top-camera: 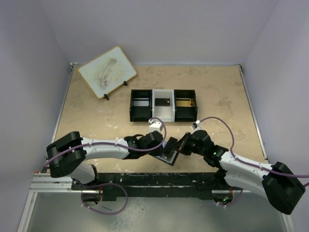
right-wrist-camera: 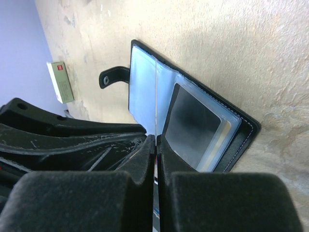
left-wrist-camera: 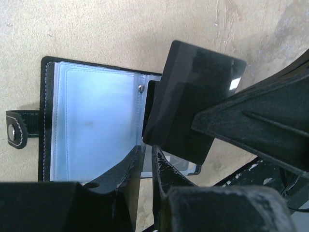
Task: Take the credit cards out of the card holder
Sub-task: Remove the credit card from the card holder.
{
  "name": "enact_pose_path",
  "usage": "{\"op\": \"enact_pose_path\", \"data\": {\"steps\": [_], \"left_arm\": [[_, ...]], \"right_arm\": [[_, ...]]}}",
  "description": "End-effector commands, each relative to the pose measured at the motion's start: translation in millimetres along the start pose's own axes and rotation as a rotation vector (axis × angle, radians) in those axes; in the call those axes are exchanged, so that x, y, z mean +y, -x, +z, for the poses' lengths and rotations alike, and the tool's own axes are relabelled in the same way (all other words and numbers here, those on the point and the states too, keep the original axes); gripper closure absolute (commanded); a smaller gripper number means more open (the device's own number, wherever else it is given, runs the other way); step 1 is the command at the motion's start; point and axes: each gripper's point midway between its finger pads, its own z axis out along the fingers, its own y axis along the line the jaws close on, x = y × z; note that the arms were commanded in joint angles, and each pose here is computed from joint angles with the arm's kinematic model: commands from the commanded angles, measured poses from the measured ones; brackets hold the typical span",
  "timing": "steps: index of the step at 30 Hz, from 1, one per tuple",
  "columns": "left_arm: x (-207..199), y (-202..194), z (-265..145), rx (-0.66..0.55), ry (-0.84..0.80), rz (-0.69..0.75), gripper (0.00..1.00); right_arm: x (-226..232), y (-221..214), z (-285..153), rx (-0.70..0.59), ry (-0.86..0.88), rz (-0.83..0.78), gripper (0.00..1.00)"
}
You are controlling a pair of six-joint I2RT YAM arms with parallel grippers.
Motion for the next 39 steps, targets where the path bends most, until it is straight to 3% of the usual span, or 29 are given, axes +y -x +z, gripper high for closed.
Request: {"op": "enact_pose_path", "data": {"steps": [1, 10, 19, 27, 34, 39], "left_arm": [[-21, 7, -1, -0.015, -0.065, 0.019, 0.88], [-22, -4, 8, 0.030, -0.059, 0.055, 0.87], [21, 7, 6, -0.034, 0.176, 0.056, 0.90], [33, 0, 11, -0.021, 0.222, 0.064, 0.90], [21, 16, 2, -0.072, 0.185, 0.034, 0.90], [-11, 30, -5, -0.098, 0.045, 0.018, 0.88]], "right_arm": [[11, 16, -4, -0.069, 0.002, -0.015, 1.00], [7, 17, -3, -0.074, -0.022, -0.015, 1.00], [7, 18, -4, -0.077, -0.023, -0.022, 1.00], [11, 17, -2, -0.064, -0.014, -0.045, 1.00], [12, 19, -3, -0.067, -0.024, -0.057, 1.00], [9, 20, -5, -0.079, -0.033, -0.054, 1.00]]}}
